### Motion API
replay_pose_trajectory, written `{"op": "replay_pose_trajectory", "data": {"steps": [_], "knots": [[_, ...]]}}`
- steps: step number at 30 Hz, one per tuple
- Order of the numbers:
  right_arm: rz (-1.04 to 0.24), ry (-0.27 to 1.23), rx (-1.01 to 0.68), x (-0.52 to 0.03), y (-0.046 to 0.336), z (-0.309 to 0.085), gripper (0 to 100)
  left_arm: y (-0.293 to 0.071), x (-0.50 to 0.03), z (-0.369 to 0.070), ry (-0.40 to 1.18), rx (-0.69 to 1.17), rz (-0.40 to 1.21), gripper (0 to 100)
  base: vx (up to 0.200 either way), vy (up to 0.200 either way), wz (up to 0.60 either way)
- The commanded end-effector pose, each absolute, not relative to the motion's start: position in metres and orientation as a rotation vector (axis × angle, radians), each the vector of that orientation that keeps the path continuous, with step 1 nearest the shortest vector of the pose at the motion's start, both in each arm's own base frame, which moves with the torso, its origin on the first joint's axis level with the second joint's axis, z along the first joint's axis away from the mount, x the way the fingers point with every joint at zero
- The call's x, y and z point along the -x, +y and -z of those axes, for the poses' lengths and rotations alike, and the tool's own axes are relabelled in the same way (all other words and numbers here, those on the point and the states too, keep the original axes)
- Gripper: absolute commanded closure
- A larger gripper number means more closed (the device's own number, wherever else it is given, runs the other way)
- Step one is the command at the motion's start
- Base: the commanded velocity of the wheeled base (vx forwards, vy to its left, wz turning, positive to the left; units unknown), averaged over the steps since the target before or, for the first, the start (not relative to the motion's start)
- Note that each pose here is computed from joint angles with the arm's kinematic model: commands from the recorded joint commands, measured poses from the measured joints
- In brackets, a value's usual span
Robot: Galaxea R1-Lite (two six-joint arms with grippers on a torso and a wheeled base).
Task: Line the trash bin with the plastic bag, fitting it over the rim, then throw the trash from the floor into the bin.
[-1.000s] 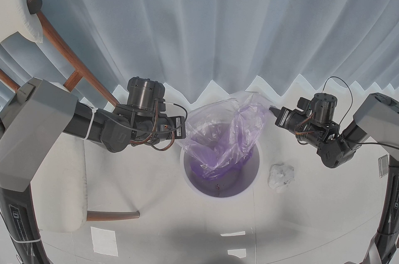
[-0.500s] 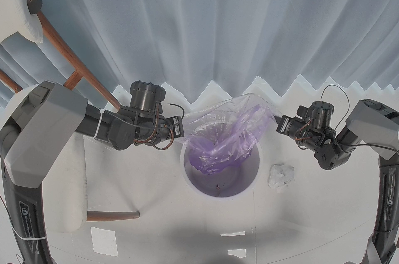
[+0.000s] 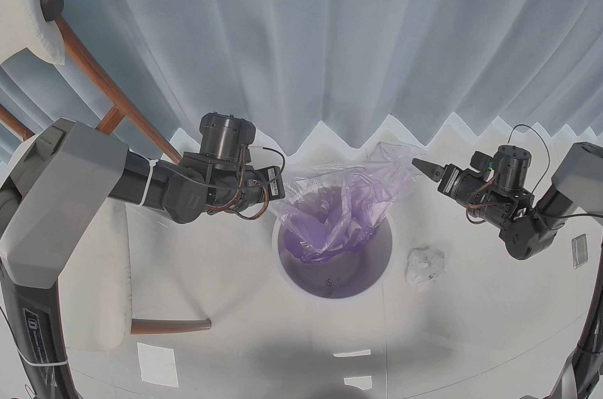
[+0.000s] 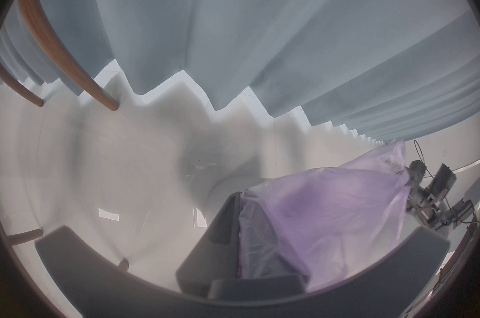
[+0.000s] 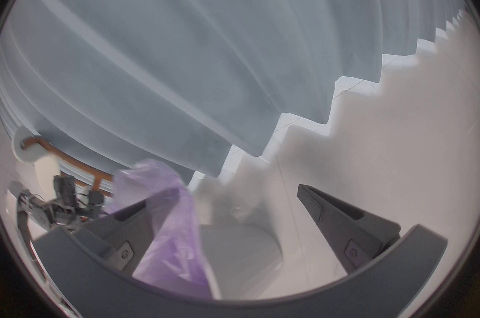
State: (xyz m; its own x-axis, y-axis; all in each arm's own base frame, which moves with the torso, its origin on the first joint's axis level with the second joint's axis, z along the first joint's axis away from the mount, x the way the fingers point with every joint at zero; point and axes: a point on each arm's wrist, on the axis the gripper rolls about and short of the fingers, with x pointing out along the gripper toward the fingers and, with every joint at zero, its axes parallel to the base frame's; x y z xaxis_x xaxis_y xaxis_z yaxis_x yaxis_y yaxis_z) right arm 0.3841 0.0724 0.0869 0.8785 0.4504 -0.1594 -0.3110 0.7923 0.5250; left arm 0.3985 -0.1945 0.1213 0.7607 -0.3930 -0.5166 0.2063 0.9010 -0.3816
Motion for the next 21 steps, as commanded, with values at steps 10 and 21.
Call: {"op": "replay_pose_trajectory", "data": {"steps": [10,21], "knots": [[-0.628,0.387,-0.576,-0.271,0.133,-0.132,0,-0.198,-0.389,-0.141,0.576,0.309,0.337,100,0.0,0.0,0.0],[-0.645,0.506,-0.547,-0.267,0.173,-0.11,0,-0.198,-0.388,-0.142,0.573,0.31,0.337,100,0.0,0.0,0.0]]}}
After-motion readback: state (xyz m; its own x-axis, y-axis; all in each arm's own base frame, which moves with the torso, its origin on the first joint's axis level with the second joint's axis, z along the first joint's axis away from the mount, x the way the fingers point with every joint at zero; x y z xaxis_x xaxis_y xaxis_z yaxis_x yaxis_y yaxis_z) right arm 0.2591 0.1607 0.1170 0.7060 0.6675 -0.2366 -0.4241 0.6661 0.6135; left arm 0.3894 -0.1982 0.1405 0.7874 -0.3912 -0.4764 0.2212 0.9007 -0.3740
